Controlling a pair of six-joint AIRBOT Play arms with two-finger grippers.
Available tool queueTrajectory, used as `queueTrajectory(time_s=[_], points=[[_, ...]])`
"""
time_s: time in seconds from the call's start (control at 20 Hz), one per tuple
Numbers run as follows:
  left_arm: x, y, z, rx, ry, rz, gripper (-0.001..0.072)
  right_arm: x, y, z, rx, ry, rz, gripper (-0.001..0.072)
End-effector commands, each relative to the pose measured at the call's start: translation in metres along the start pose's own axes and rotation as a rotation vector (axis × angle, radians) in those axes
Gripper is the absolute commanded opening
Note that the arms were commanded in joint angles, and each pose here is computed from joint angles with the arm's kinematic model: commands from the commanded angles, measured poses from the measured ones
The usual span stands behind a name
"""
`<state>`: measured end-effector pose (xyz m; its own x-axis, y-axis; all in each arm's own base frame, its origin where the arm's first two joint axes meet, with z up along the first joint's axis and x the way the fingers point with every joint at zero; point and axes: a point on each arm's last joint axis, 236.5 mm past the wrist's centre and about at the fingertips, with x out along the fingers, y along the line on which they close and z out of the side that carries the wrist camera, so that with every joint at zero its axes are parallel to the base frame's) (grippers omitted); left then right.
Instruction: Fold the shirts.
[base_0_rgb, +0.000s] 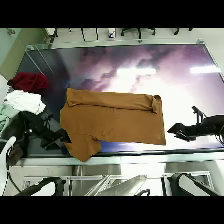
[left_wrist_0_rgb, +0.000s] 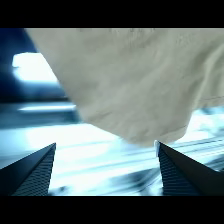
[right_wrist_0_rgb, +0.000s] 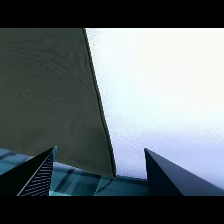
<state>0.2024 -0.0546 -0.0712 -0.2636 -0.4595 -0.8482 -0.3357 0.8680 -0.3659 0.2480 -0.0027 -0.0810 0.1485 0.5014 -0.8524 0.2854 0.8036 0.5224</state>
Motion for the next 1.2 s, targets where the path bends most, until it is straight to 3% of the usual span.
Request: queueTrajectory(time_s=[0.0, 0.25, 0.4, 0.45, 0.5, 0.55, 0.6, 1.05, 1.15], points=[[0.026, -0.002, 0.005, -0.074, -0.101, -0.151, 0.0692, 0.005, -0.004, -0.006, 0.006, 0.023, -0.001, 0.063], [0.026, 0.007, 0.034, -0.077, -0.224, -0.128, 0.0692, 0.007, -0.006, -0.002, 0.01, 0.008, -0.007, 0.063], [0.046, 0.01, 0.031, -0.086, -0.148, -0.118, 0.069, 0.011, -0.001, 0.002, 0.034, 0.006, 0.027, 0.063], [0.053, 0.009, 0.029, -0.088, -0.12, -0.119, 0.0545, 0.013, -0.002, 0.001, 0.039, 0.012, 0.029, 0.063], [0.058, 0.004, 0.031, -0.08, -0.106, -0.131, 0.0311, 0.014, -0.003, 0.0, 0.044, 0.021, 0.031, 0.063], [0.059, -0.003, 0.034, -0.059, -0.098, -0.139, 0.0122, 0.016, -0.003, -0.001, 0.049, 0.03, 0.033, 0.0629], [0.057, -0.01, 0.039, -0.032, -0.101, -0.134, 0.0022, 0.019, -0.004, -0.004, 0.054, 0.045, 0.037, 0.0629], [0.007, -0.054, 0.054, 0.136, -0.147, -0.137, 0.0021, 0.061, 0.012, -0.029, 0.037, 0.224, 0.072, 0.0621], [-0.01, -0.061, 0.052, 0.17, -0.214, -0.138, 0.0021, 0.071, 0.029, -0.034, -0.014, 0.25, 0.115, 0.0409]])
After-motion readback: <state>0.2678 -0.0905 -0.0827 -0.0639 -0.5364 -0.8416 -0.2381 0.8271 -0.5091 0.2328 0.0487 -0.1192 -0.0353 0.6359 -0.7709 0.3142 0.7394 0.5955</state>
